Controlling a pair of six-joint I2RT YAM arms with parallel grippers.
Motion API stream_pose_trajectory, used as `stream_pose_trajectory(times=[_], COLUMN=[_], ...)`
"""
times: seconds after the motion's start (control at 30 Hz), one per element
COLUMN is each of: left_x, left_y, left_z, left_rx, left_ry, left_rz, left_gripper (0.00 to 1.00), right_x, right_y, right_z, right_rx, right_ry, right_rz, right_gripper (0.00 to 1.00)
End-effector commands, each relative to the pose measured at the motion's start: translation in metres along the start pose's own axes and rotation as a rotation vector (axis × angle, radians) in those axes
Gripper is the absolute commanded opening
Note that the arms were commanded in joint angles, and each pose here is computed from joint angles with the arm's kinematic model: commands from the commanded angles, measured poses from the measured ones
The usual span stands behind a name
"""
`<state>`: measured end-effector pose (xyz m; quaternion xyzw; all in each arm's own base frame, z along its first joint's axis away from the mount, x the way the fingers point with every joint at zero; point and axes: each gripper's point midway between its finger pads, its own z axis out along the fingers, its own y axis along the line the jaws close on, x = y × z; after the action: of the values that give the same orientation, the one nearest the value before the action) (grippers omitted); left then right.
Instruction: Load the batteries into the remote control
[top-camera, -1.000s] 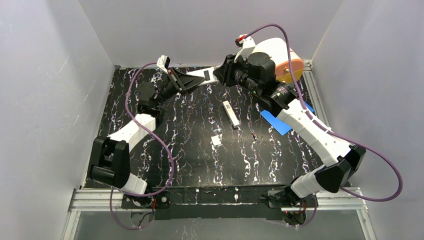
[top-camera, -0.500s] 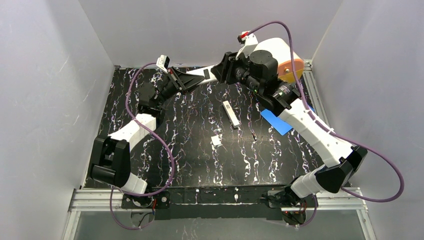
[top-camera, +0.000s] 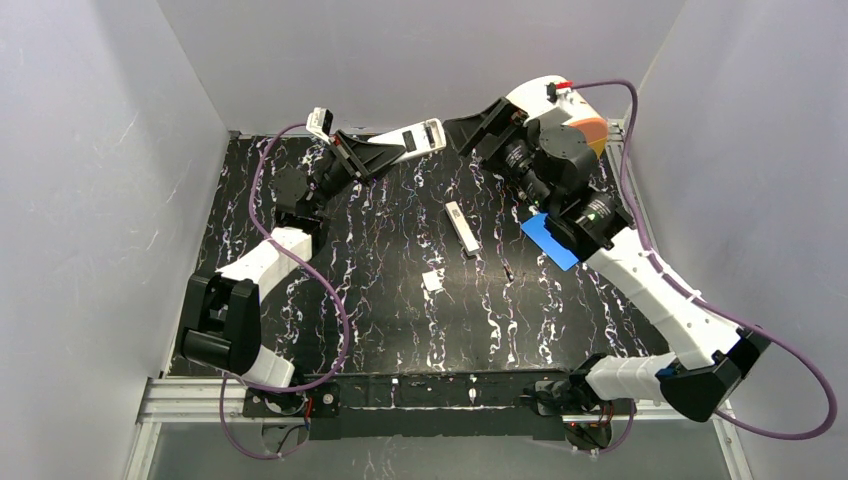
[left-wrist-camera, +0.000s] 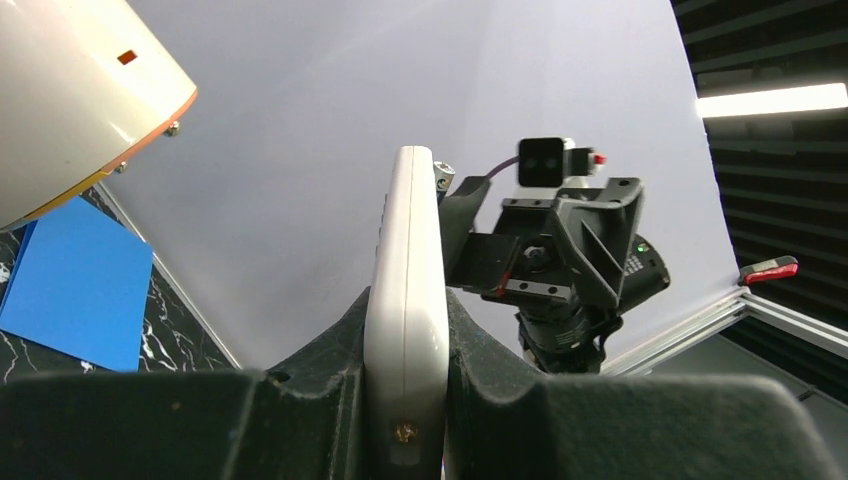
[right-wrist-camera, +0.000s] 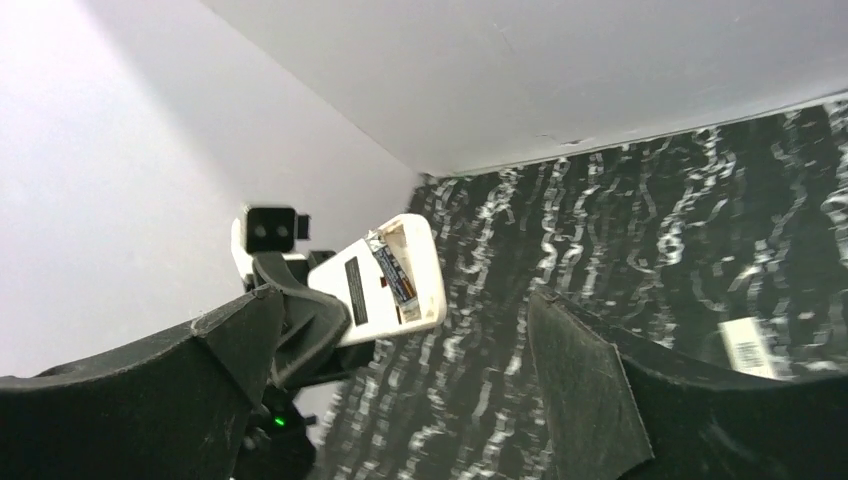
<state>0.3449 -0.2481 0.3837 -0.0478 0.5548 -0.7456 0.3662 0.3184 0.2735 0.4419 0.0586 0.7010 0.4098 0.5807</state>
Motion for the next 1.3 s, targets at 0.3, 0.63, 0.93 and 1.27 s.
stream_pose_trajectory(times=[0.3,0.63,0.93,1.27], left_x=[-0.006,0.000,0.004,-0.001], left_y=[-0.039,-0.035,-0.031,-0.037], left_z=[0.005,0.002,0.000,0.002], left_rx=[0.111,0.108,0.105,0.112], left_ry=[-0.017,0.007,0.021,-0.001], left_rz=[0.078,0.100,0.128,0.085], left_gripper=[0.00,0.00,0.00,0.00], right_x=[0.009,0.001,0.008,0.021], right_y=[0.043,0.050,0.047,0.041], right_z=[0.039,0.051,0.055,0.059], right_rx=[-0.197,-0.222,-0.210,-0.204], right_ry=[0.009,-0.005,0.020,0.054], right_rz=[0.705,0.779,0.806,0.809], right_gripper=[0.99,0.77,0.55,0.30])
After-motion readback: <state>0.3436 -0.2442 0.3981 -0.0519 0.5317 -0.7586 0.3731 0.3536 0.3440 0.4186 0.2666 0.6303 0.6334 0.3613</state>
